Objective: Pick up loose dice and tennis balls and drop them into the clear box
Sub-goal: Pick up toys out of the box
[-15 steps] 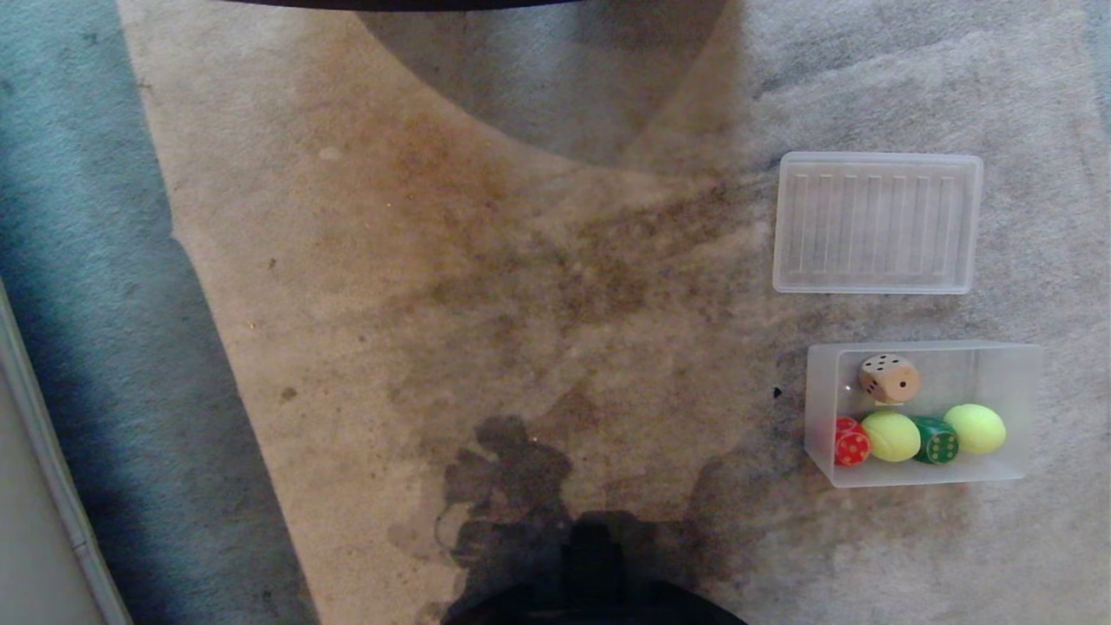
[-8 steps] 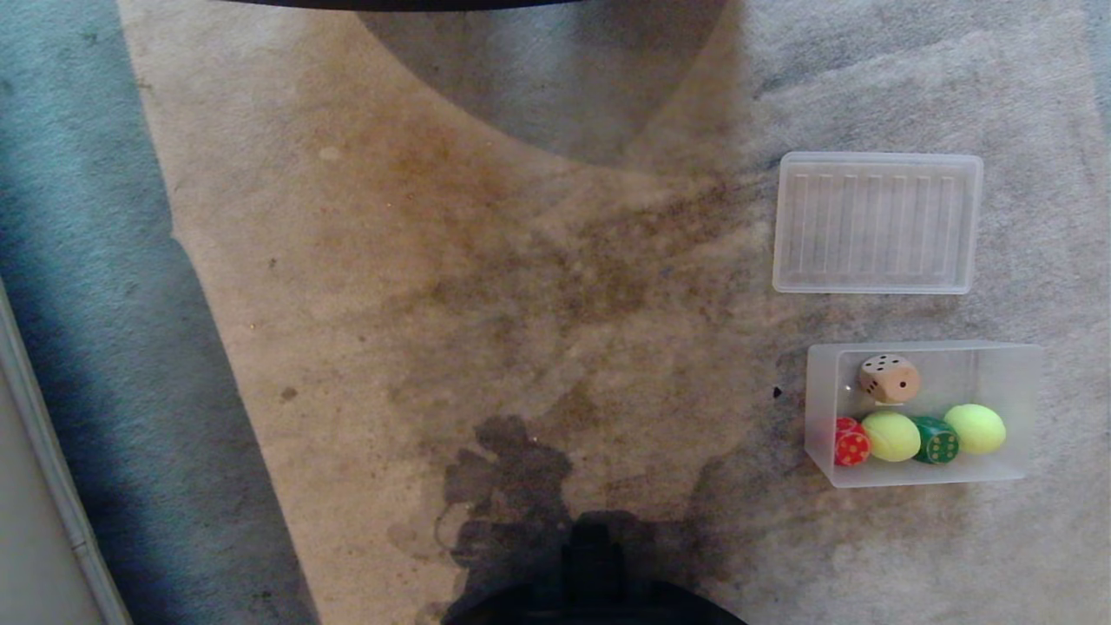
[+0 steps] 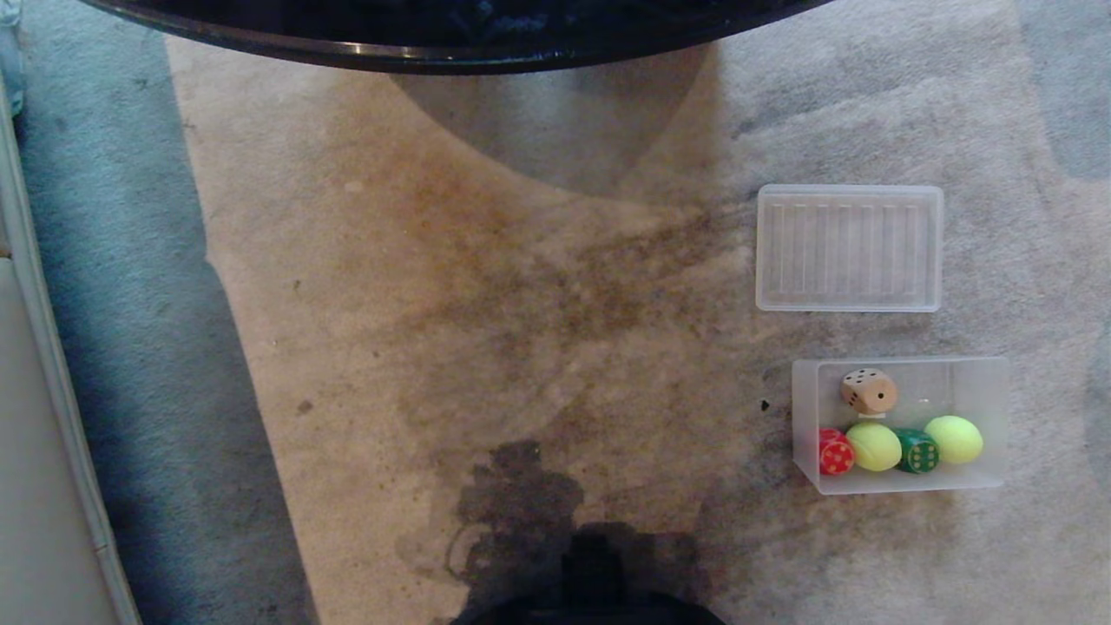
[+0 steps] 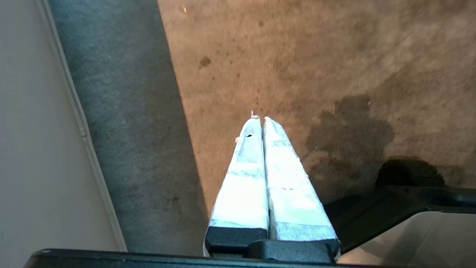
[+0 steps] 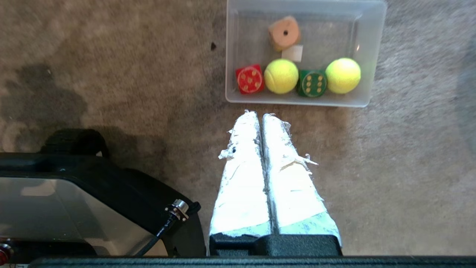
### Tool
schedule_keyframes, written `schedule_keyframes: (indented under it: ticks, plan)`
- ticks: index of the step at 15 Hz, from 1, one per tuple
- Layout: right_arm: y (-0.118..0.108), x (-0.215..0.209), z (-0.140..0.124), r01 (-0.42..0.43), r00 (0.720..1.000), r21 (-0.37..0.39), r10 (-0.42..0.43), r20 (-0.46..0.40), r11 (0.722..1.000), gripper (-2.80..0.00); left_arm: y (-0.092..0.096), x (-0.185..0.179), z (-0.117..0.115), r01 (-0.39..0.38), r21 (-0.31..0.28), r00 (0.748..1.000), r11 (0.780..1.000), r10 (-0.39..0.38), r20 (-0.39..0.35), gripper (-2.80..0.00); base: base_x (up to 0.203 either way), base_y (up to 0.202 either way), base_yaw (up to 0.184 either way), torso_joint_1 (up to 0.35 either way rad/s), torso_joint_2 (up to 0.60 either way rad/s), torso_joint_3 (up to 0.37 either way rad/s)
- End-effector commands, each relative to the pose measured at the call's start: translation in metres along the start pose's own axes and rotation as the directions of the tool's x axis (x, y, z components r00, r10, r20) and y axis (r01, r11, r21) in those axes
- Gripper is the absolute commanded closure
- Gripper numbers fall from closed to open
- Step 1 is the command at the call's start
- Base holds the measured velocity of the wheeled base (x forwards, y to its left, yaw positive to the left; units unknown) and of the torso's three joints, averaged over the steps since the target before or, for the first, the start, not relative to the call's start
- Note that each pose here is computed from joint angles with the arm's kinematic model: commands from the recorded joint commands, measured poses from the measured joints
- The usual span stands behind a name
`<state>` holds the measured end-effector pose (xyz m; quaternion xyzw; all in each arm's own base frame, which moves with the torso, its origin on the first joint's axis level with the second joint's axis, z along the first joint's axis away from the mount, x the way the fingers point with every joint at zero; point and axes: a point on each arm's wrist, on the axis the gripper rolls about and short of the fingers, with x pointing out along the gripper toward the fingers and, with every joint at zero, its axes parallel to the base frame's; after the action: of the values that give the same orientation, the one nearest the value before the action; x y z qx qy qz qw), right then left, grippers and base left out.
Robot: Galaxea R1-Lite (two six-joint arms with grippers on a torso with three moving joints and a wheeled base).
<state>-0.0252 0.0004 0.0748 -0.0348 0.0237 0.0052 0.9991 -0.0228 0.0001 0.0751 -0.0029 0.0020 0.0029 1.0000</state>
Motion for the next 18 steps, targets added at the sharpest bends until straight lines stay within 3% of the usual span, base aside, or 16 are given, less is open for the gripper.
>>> schedule_keyframes:
  ticks: [1,18]
  plan:
    - [0.0,0.0002,0.0001,-0.001,1.0,-0.001,0.001,-0.003,1.0,0.0,0.0,0.0,0.0,0.0,0.0,1.0,1.0,0.0,0.001,0.0,0.0,0.0,0.0,0.002,0.0,0.207]
    - [0.0,0.0002,0.0002,0.001,1.0,0.0,-0.001,-0.006,1.0,0.0,0.0,0.0,0.0,0.0,0.0,1.0,1.0,0.0,0.001,0.0,0.0,0.0,0.0,0.002,0.0,0.203]
